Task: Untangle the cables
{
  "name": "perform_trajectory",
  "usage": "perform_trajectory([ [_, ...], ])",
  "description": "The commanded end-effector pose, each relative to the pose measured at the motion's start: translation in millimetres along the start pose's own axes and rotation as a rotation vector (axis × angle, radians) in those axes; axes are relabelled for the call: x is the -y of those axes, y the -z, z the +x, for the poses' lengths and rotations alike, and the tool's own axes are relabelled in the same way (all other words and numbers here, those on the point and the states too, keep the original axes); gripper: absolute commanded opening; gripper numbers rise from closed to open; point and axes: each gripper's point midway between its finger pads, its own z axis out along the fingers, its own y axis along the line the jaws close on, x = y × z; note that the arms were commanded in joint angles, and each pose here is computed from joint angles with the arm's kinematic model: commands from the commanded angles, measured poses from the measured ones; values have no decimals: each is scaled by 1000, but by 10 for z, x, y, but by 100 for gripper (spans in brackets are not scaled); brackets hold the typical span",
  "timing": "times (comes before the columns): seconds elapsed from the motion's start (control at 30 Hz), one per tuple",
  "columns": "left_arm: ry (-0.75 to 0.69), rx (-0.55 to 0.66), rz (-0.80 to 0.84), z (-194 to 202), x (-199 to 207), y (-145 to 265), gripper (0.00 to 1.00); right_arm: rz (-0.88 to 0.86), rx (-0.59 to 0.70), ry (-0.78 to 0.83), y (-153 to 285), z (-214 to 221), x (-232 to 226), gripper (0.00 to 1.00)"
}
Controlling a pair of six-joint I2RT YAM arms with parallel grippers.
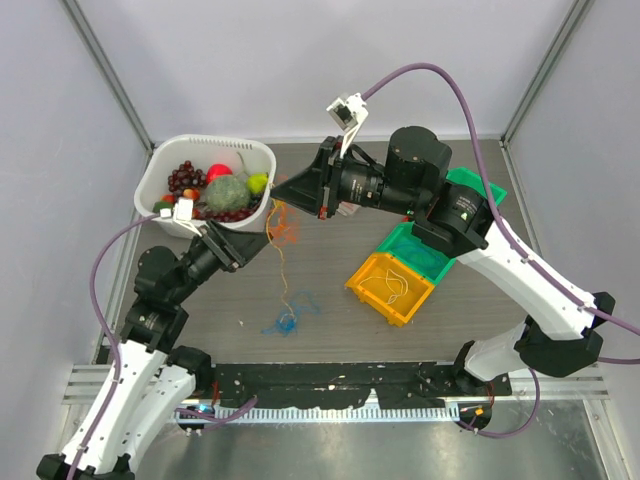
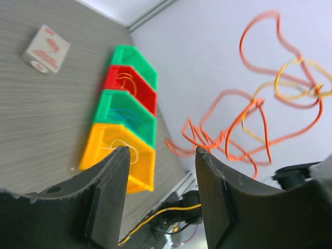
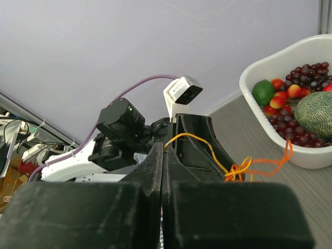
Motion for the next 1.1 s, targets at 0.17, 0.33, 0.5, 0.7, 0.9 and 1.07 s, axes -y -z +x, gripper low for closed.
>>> perform_trajectory([
  [0.17, 76, 109, 359, -301, 719, 25, 77, -67, 80, 24, 162, -252, -222, 1],
  [0.33, 40, 39, 451, -308, 984, 12, 68, -77, 81, 19, 161, -256, -241, 1],
  [0.5, 51, 3, 462, -278, 991, -33, 49, -78, 87, 18, 154, -269, -244, 1],
  [0.7, 105, 73, 398, -309, 821, -13, 70, -63, 92, 27, 177, -273, -216, 1],
  [0.9, 188, 163, 368, -368, 687, 68, 61, -64, 85, 30, 179, -251, -216, 1],
  [1.07, 160, 115, 455, -349, 884, 85, 67, -70, 75, 27, 162, -226, -211, 1],
])
